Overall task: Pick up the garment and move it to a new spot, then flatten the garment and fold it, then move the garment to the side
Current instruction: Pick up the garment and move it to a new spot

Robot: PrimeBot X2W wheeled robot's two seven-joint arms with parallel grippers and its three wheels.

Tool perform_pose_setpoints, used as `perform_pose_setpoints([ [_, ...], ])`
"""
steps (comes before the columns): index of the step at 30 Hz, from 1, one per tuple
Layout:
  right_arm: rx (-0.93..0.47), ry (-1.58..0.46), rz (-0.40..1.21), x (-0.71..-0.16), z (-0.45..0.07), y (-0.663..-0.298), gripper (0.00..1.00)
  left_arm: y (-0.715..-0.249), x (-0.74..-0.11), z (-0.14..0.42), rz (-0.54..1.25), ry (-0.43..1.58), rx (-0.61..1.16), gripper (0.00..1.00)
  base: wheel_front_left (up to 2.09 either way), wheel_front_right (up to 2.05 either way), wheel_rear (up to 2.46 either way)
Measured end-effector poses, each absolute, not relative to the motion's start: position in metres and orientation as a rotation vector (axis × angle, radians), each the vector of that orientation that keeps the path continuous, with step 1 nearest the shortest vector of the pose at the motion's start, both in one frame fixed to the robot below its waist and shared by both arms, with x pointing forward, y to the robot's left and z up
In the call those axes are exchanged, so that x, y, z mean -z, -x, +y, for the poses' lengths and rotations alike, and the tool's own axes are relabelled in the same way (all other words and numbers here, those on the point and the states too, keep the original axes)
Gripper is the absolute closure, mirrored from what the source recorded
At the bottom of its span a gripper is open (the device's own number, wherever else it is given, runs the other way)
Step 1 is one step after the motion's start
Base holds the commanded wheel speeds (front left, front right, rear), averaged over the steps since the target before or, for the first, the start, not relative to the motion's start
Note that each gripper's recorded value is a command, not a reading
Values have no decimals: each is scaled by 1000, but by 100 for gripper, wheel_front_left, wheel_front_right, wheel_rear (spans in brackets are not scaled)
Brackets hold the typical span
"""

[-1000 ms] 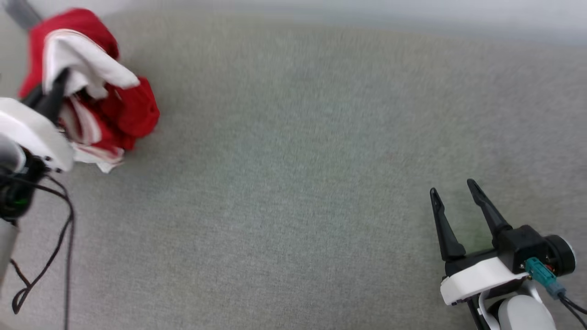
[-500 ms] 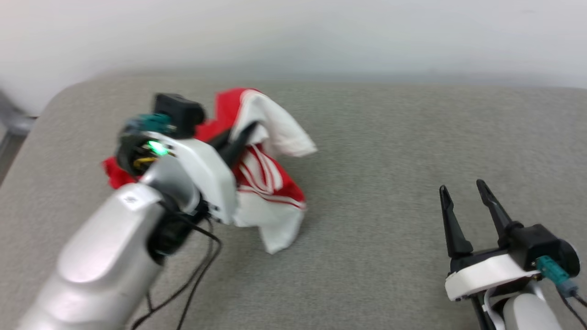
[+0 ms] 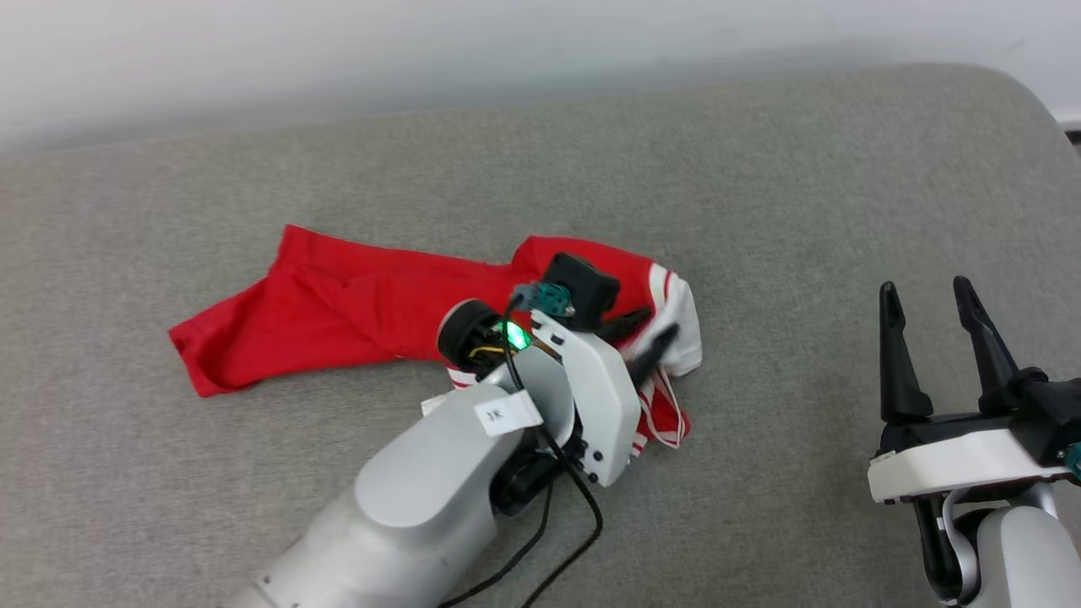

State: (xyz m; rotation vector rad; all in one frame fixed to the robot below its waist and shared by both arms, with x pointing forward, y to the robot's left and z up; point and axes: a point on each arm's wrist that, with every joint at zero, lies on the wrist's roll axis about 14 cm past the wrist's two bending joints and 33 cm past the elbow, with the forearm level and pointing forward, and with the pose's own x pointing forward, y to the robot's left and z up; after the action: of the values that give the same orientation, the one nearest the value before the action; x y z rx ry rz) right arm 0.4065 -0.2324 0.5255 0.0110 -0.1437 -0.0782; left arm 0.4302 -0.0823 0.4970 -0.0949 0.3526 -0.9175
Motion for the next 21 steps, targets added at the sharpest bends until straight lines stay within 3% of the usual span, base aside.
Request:
perform_pose_setpoints([
  [6, 93, -9, -113, -515, -238, -406, 0, -433, -470, -93, 380, 117, 925, 0, 0, 0, 0],
  [11, 48, -12, -123, -518, -222, -409, 0, -442, -482, -72, 297, 152, 852, 0, 0, 0, 0],
  [21, -75, -25, -160, -532, -178, -407, 0, -452, -532, 40, 43, 189, 542, 0, 0, 0, 0],
])
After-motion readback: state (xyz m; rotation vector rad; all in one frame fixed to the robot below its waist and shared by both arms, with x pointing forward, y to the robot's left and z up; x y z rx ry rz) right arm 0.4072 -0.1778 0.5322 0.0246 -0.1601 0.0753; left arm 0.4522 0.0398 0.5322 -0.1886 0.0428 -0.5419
